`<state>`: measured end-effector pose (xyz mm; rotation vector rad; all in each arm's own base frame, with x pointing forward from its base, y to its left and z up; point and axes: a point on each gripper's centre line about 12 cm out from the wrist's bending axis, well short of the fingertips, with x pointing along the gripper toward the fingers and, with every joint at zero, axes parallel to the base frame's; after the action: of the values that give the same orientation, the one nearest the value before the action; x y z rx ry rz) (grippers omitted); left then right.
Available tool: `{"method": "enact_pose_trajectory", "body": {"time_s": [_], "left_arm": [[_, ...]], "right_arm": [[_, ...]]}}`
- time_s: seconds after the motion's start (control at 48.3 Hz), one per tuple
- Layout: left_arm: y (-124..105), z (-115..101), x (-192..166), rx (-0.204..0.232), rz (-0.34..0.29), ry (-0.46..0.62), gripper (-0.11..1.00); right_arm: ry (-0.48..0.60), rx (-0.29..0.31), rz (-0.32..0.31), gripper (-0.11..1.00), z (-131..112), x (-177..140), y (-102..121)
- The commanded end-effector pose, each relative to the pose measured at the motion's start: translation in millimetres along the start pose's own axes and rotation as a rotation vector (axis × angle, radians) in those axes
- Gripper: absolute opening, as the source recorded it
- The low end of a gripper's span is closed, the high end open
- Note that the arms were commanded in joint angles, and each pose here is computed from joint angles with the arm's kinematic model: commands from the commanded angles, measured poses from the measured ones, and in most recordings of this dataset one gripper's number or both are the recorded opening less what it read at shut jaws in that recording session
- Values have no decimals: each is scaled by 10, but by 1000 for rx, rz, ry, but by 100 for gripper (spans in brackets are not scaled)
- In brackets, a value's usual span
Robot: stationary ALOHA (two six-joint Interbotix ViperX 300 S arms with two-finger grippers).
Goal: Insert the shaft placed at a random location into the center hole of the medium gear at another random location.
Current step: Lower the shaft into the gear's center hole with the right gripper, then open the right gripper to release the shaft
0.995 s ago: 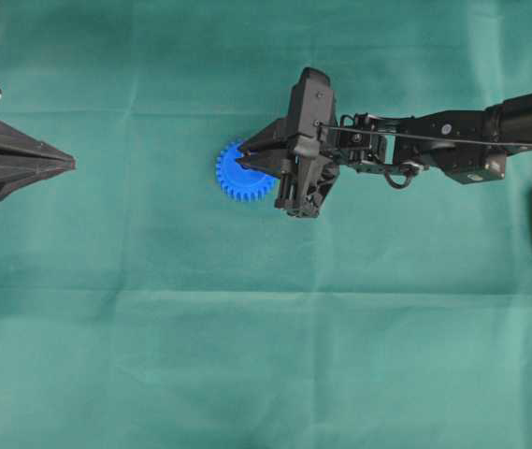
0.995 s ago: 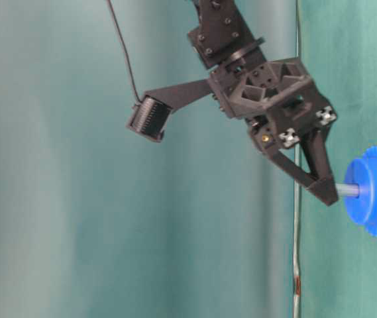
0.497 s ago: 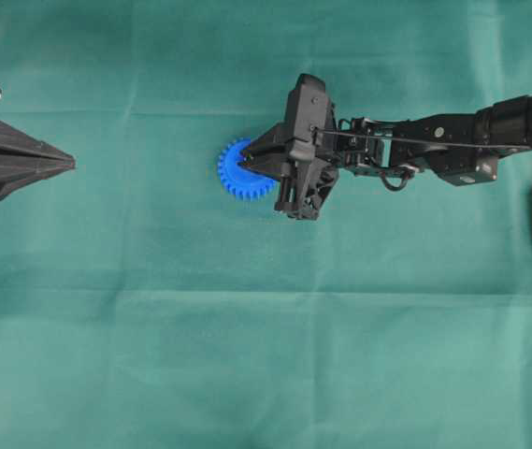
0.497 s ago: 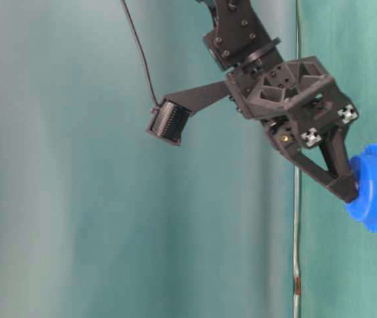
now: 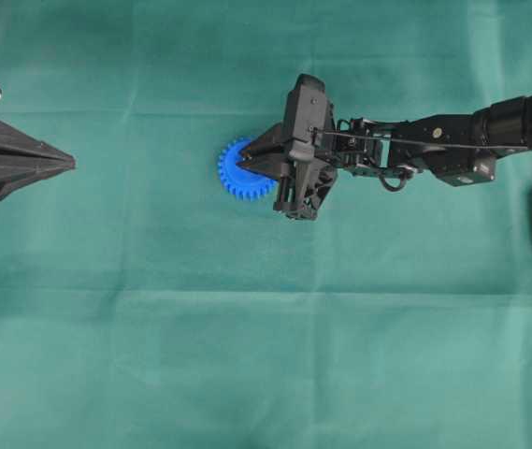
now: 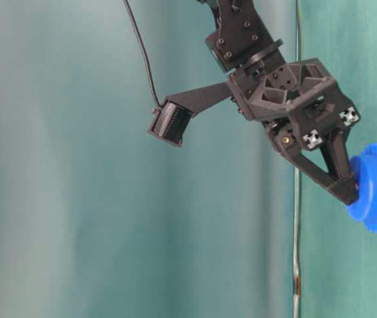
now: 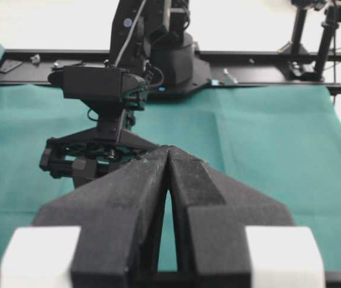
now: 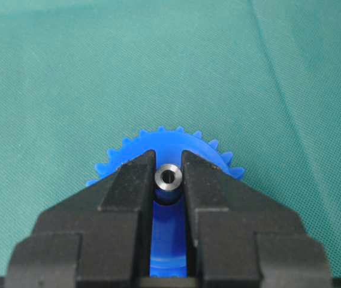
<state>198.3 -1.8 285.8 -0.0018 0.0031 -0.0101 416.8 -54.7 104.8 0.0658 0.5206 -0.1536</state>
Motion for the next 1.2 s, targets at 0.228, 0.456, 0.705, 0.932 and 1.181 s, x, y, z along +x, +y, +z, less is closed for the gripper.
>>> {"method": "enact_pose_trajectory", "body": {"time_s": [0.228,0.456,0.705,0.932,1.181], "left_arm": [[-1,66,17,0,0,-17,0],[3,64,17,0,1,-15,0],[3,61,19,0,1,-14,0],[3,70,18,0,1,-17,0],[3,70,18,0,1,-17,0]], "right_arm": [[-26,11,3,14,101,-5,16],[-37,12,4,69,137,-14,23],[-58,14,5,80,228,-73,25],[-126,1,11,81,524,-282,36],[-178,-15,16,81,856,-605,47]]}}
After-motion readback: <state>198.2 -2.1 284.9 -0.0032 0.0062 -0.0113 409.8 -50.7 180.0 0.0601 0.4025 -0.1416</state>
